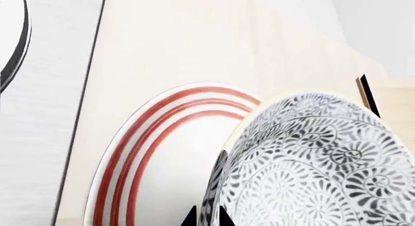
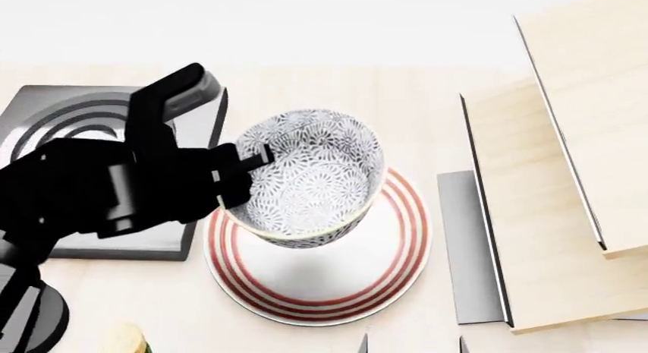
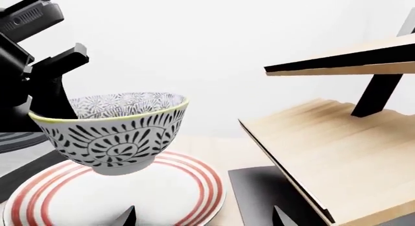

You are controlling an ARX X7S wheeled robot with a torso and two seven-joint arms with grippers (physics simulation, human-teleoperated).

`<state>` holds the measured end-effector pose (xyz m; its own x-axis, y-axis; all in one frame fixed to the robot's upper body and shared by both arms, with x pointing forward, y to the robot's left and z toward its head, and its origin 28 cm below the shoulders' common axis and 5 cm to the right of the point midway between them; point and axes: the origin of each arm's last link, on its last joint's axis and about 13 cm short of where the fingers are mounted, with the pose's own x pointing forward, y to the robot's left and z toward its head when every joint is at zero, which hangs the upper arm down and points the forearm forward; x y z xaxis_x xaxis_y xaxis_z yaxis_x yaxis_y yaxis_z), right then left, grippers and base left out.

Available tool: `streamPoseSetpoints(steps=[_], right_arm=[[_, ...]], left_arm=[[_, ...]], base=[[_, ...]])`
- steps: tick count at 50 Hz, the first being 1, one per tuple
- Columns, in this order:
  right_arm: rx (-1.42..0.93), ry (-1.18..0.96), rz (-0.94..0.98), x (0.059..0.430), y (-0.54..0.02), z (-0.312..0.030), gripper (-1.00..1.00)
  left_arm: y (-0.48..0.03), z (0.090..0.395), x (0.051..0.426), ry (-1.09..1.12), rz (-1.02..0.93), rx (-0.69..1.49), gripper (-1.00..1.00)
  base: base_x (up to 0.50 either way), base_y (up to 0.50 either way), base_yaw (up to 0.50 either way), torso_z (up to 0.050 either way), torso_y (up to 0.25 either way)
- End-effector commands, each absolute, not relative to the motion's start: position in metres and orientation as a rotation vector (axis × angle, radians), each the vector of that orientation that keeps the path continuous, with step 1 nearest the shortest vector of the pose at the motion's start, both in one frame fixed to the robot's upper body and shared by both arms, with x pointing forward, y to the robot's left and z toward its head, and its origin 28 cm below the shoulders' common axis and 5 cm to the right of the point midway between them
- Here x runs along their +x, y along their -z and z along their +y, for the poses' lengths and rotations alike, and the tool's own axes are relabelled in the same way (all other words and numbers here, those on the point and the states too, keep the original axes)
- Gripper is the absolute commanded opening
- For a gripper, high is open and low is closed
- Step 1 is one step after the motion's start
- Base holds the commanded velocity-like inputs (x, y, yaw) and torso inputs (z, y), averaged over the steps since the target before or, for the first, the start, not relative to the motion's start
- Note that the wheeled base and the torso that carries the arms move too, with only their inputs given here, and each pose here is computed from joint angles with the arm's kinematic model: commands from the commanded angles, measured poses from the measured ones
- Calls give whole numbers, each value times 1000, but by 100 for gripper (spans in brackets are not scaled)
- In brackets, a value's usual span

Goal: Pick up the akita bowl and put it on the plate.

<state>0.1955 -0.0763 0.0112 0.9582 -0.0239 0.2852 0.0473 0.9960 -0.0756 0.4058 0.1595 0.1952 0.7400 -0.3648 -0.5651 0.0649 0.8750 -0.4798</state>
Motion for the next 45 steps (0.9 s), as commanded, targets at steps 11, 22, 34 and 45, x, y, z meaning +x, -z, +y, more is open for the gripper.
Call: streamPoseSetpoints(steps=[11, 22, 34, 45], right_arm=[[-81, 33, -285, 195, -10, -76, 100], [-82, 32, -285, 196, -10, -76, 100], [-79, 28, -281, 196, -9, -76, 100], [-78, 27, -280, 196, -9, -75, 100]], left_arm=[[-193, 148, 404, 290, 695, -482, -100], [-189, 148, 404, 290, 688, -521, -100], [-175, 149, 402, 266, 709, -504, -100], [-167, 150, 400, 254, 726, -484, -100]], base=[[0, 0, 0, 6, -54], [-1, 0, 0, 1, 0], [0, 0, 0, 0, 0], [0, 0, 0, 0, 0]])
